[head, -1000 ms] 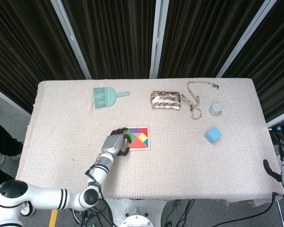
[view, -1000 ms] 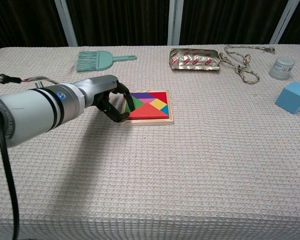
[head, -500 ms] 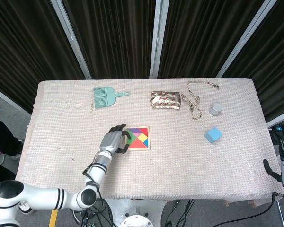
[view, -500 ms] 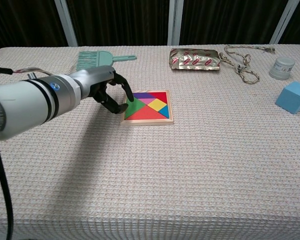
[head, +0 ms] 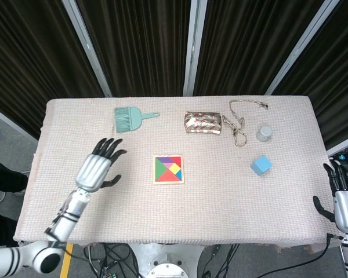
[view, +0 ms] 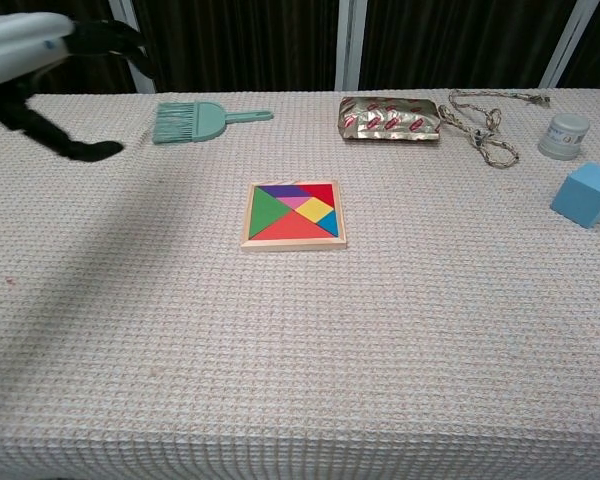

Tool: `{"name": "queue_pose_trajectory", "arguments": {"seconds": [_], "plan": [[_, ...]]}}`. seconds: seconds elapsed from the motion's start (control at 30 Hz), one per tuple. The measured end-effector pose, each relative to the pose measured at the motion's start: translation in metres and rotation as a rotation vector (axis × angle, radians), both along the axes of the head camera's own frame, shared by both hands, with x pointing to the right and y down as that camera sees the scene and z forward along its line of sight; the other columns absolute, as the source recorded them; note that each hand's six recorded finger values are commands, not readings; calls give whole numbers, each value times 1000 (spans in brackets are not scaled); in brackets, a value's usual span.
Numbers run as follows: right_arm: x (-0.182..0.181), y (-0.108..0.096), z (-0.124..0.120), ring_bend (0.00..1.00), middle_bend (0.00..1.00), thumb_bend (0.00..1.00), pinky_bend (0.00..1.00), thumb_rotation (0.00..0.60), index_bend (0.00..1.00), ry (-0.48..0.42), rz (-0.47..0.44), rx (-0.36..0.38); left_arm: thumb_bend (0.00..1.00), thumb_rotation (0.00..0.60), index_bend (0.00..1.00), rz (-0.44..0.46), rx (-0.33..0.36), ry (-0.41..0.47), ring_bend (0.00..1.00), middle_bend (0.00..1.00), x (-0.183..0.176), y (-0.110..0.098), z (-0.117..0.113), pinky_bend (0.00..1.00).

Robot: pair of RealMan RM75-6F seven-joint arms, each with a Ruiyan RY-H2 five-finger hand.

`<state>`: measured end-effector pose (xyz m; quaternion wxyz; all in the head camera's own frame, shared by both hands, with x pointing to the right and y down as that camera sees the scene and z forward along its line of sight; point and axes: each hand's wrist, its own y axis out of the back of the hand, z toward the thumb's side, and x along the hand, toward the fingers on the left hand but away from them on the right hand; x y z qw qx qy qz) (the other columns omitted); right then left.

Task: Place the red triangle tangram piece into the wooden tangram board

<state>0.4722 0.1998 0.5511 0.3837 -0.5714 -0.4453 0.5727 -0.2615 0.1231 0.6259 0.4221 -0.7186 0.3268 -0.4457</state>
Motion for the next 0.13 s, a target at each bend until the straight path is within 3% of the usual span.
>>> {"name": "queue_pose_trajectory", "arguments": {"seconds": [0.13], "plan": [[-7,1,2,0,0,221,0,600,0,-1,-24,-9,21,600,128,-46,74,-107,0,58,-78,39,-24,0]]}}
